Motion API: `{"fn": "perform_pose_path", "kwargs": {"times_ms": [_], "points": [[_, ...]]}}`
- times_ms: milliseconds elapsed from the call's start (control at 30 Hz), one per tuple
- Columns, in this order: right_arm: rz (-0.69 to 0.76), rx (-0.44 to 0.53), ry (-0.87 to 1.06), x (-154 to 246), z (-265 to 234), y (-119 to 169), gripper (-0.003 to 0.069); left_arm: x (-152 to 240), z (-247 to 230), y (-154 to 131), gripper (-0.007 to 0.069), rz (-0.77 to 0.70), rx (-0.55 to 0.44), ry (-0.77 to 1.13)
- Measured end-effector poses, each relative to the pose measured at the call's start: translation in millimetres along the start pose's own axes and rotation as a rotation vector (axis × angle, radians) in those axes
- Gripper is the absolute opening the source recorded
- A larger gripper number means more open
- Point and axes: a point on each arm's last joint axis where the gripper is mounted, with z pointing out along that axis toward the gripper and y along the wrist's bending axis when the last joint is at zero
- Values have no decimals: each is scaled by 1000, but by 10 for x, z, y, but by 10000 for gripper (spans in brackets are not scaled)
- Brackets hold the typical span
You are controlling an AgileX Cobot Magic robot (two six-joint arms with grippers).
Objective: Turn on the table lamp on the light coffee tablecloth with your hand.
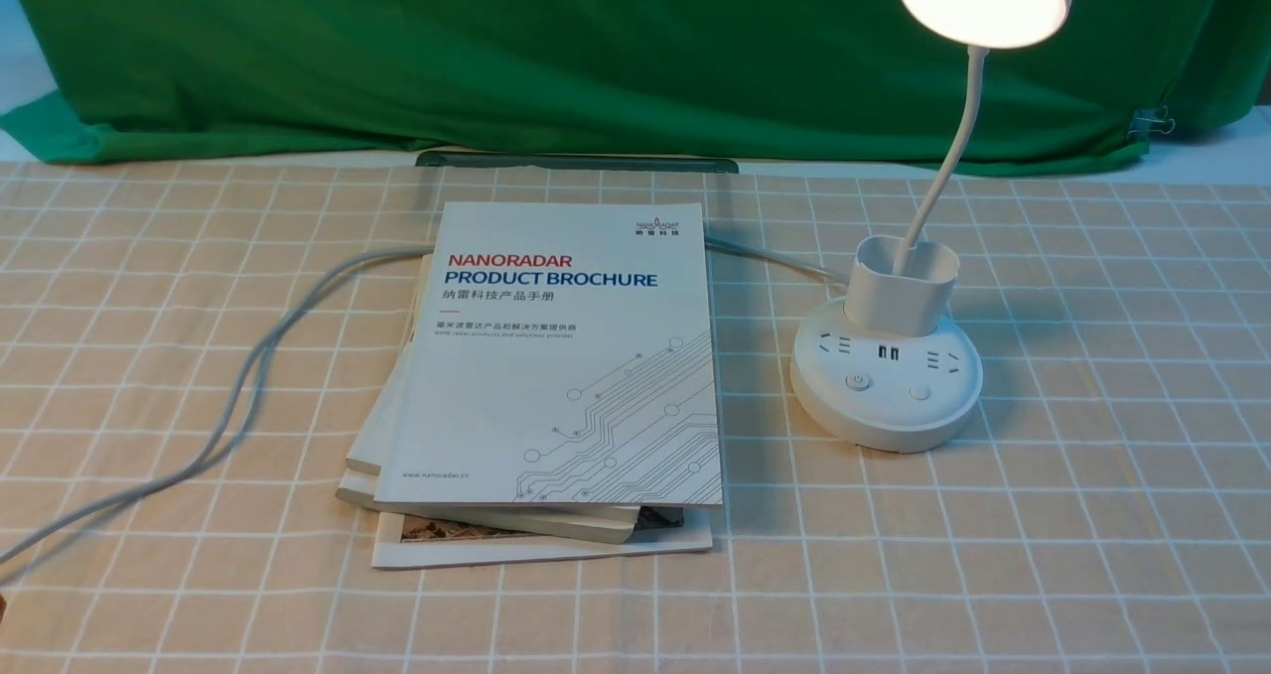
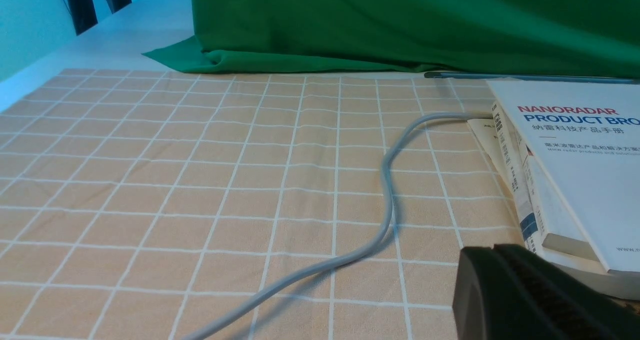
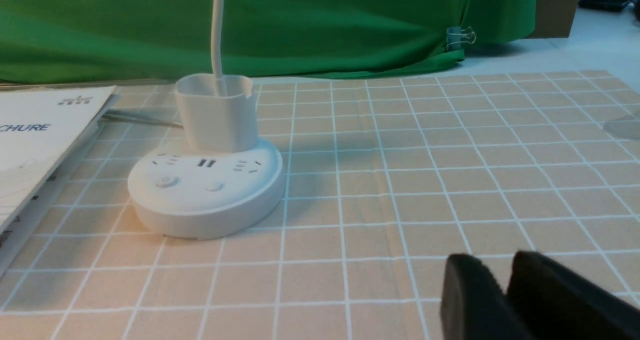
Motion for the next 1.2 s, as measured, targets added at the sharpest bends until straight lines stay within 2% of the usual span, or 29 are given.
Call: {"fn": "perform_pose_path", "kwargs": {"times_ms": [633, 1200], "points": [[0, 0, 0, 0, -1, 0, 234, 0, 0, 0, 21, 0, 0, 0], [0, 0, 0, 0, -1, 0, 238, 0, 0, 0, 21, 0, 0, 0]]}}
